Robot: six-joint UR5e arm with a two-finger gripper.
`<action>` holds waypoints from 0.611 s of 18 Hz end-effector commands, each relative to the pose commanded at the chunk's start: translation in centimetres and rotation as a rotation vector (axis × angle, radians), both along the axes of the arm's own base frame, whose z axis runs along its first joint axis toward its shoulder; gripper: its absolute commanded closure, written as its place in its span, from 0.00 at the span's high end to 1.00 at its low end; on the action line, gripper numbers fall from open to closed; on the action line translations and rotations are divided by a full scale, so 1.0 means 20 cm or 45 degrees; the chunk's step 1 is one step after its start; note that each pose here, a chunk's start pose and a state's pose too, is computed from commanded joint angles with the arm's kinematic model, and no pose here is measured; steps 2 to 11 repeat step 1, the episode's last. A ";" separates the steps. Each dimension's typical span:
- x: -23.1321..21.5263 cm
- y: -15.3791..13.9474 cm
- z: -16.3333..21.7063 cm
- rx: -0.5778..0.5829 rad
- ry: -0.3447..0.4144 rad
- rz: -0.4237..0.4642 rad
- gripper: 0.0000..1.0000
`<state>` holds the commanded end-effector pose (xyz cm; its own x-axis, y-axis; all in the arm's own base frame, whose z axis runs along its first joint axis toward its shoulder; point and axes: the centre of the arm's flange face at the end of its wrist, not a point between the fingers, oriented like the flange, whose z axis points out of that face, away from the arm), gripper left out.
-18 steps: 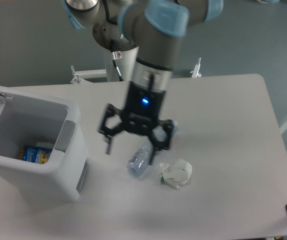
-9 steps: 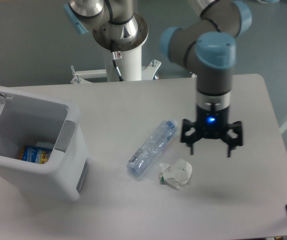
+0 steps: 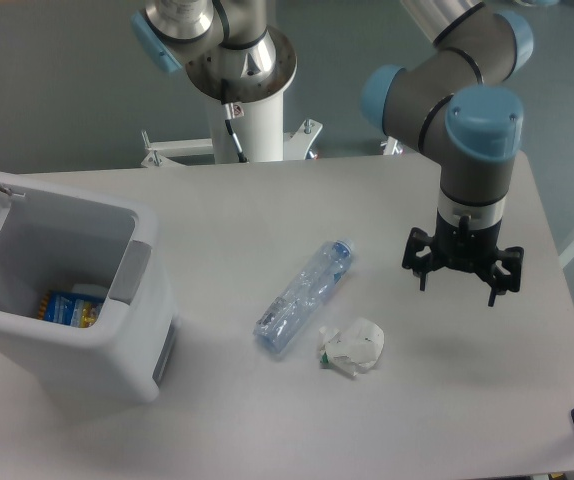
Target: Open the trash can
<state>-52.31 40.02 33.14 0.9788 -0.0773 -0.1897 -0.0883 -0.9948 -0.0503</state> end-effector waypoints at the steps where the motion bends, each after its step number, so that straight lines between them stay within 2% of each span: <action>1: 0.01 0.00 -0.01 -0.001 -0.004 0.000 1.00; 11: 0.01 0.00 -0.01 -0.001 -0.004 0.000 1.00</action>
